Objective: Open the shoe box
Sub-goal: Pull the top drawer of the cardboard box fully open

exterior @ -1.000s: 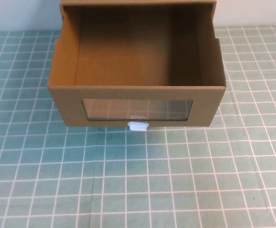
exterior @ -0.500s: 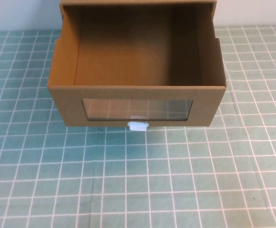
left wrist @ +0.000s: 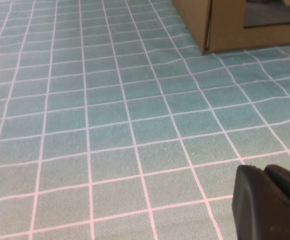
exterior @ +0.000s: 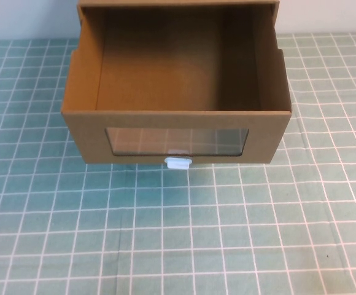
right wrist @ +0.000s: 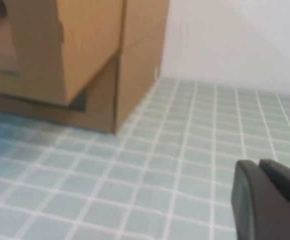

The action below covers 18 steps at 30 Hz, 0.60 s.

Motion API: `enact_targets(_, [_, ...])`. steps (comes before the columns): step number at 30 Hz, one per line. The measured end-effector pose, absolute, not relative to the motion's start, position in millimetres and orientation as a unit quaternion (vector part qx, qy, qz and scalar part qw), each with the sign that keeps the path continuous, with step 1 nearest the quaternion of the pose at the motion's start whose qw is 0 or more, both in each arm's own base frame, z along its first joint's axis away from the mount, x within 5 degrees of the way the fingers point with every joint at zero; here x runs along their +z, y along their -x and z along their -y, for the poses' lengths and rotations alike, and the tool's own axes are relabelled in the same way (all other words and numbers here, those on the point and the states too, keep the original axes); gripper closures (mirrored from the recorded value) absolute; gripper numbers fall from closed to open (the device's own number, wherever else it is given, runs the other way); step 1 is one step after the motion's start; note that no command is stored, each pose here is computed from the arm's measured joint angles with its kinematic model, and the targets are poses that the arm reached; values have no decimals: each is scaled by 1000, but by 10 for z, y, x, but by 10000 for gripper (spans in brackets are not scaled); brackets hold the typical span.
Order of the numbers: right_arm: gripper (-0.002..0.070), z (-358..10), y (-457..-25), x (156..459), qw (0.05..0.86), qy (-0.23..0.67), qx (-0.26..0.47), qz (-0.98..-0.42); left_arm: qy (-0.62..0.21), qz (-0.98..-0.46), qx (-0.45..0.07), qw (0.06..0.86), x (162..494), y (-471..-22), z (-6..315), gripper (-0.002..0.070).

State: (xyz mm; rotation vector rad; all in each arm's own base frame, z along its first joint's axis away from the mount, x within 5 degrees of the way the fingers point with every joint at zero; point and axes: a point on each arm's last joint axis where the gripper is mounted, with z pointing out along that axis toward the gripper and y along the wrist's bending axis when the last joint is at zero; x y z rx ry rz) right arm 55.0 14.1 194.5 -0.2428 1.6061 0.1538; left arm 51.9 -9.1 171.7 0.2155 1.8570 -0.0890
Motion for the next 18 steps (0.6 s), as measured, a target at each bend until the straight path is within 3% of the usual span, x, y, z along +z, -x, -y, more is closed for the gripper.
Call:
enact_targets(8, [689,-74,-533,1754,608,50,42,-792,-93,-799,-38,593,1716,-518,91,680])
enact_targets(18, [689,-89,-526,1735,596,16,76,-799,-93,-799,-38,593,1716,-518,91,680])
